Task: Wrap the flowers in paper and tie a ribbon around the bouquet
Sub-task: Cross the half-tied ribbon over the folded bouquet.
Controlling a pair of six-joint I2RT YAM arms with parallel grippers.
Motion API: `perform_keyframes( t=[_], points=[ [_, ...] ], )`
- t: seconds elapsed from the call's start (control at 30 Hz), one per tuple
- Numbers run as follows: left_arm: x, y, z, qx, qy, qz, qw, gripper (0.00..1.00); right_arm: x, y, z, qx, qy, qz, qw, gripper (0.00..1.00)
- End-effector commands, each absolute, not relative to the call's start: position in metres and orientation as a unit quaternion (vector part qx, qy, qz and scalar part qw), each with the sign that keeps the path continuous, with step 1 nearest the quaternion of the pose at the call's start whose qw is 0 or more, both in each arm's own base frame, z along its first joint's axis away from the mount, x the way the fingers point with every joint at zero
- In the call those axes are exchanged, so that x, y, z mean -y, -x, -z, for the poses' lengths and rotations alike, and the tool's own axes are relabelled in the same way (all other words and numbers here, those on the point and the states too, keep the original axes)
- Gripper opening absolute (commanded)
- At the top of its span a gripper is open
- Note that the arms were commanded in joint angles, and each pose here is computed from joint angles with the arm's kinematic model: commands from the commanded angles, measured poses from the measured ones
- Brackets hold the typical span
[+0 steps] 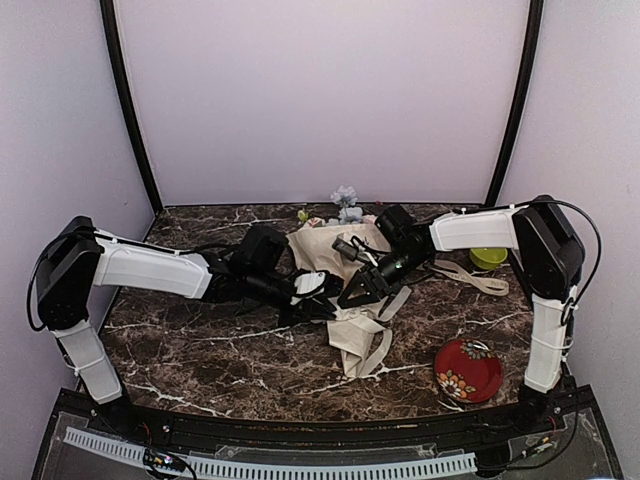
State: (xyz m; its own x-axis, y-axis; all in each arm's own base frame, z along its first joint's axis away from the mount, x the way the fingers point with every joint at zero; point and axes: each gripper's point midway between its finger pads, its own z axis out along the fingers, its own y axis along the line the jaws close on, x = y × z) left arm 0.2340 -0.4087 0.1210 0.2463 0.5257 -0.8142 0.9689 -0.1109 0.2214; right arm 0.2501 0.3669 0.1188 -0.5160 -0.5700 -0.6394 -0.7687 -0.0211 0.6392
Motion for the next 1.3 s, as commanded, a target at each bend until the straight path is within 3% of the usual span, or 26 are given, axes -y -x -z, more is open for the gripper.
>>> perform_keyframes(
  t=[0.0,0.17,0.67,1.07,1.27],
  points=[
    [0.41,-0.241,-0.128,-0.54,-0.681,0.273,0.411,0.17,-0.36,-0.257,-0.114,-0.72,0.484,-0.487,0.104,0.29],
    [0.41,-0.24,-0.128,-0.539,-0.682,0.277,0.41,0.2,-0.348,-0.265,-0.122,-0.751,0.48,-0.431,0.143,0.25],
    [0.415,-0.26,-0.126,-0.553,-0.668,0.246,0.434,0.48,-0.342,-0.255,-0.115,-0.778,0.485,-0.372,0.143,0.22],
    [0.422,-0.273,-0.13,-0.553,-0.659,0.232,0.454,0.47,-0.338,-0.244,-0.115,-0.774,0.491,-0.381,0.122,0.22],
    [0.425,-0.256,-0.13,-0.529,-0.676,0.27,0.436,0.46,-0.335,-0.24,-0.115,-0.775,0.489,-0.384,0.115,0.21]
  ],
)
